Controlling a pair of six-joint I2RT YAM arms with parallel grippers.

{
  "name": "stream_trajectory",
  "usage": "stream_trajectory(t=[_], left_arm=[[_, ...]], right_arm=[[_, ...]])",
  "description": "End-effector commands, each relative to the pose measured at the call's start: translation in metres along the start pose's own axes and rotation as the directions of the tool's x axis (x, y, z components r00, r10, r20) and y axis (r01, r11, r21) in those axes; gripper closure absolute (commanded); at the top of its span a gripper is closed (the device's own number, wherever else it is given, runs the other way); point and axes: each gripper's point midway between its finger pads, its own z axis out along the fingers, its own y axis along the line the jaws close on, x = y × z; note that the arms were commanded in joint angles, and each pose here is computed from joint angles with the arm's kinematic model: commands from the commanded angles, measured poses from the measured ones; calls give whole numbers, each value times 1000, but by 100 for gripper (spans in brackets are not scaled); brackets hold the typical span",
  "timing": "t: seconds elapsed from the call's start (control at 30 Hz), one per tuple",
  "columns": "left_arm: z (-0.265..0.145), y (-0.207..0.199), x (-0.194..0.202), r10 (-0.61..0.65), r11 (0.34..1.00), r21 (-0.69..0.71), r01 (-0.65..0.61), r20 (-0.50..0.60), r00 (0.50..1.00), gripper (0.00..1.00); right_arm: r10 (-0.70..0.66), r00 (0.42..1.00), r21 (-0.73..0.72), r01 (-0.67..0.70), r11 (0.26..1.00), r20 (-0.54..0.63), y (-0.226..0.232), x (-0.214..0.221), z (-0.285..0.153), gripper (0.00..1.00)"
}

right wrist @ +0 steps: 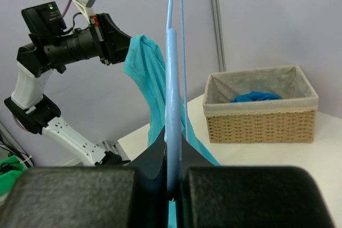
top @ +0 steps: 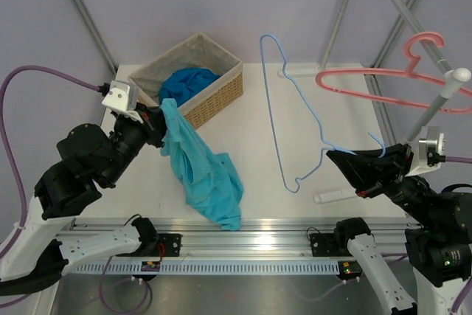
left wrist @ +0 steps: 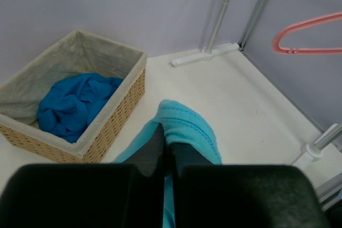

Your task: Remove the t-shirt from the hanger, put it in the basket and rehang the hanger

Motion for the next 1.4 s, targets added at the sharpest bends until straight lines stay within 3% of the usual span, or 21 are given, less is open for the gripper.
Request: stream_trajectory(t=[0.0,0.13,0.27,0.5,0.63,0.7,0.8,0.97,1.0,1.07,1.1,1.13,1.27,1.3,1.37], left_arm=[[4,-10,13,5,999,51,-4,-20,1000,100],[25,-21,78,65,995,79,-52,-167,984,100],[37,-30,113,101,991,114,-76,-238,966,100],[41,-53,128,106,974,224,-44,-274,956,99],[48,-52,151,127,975,212,-62,-310,942,100],[56,-50,154,139,976,202,-85,-272,952,100],[66,-48,131,130,979,174,-102,-158,979,100],[78,-55,59,141,979,150,-137,-15,990,99],[80,-59,59,150,975,167,-145,-16,989,73],[82,-64,64,152,971,189,-146,-13,988,45],[83,-68,71,156,966,213,-148,-22,988,14],[84,-71,77,162,961,230,-151,-30,986,1],[74,-97,114,213,897,413,-156,-96,972,1],[63,-118,120,212,836,533,-127,-99,972,1],[57,-137,129,208,775,625,-92,-115,971,1]], right_arm=[[32,996,68,-26,997,-87,-22,24,3,100],[71,992,90,-61,994,-109,-39,44,9,100],[93,986,94,-80,992,-140,-48,56,13,100],[94,982,97,-79,992,-163,-49,63,11,100],[104,981,104,-87,991,-166,-52,69,11,100],[114,979,107,-97,989,-169,-55,73,11,100],[121,977,121,-101,987,-176,-59,80,10,100],[122,977,129,-100,987,-173,-62,84,9,100],[125,977,124,-104,987,-175,-61,85,9,100],[131,974,125,-109,986,-184,-64,90,10,100],[132,973,127,-109,986,-190,-66,92,10,100],[134,972,136,-109,985,-194,-69,95,10,100],[168,974,178,-140,974,-152,-80,96,14,100],[181,973,180,-154,972,-141,-81,95,16,100],[222,971,174,-204,964,-94,-80,87,21,100]])
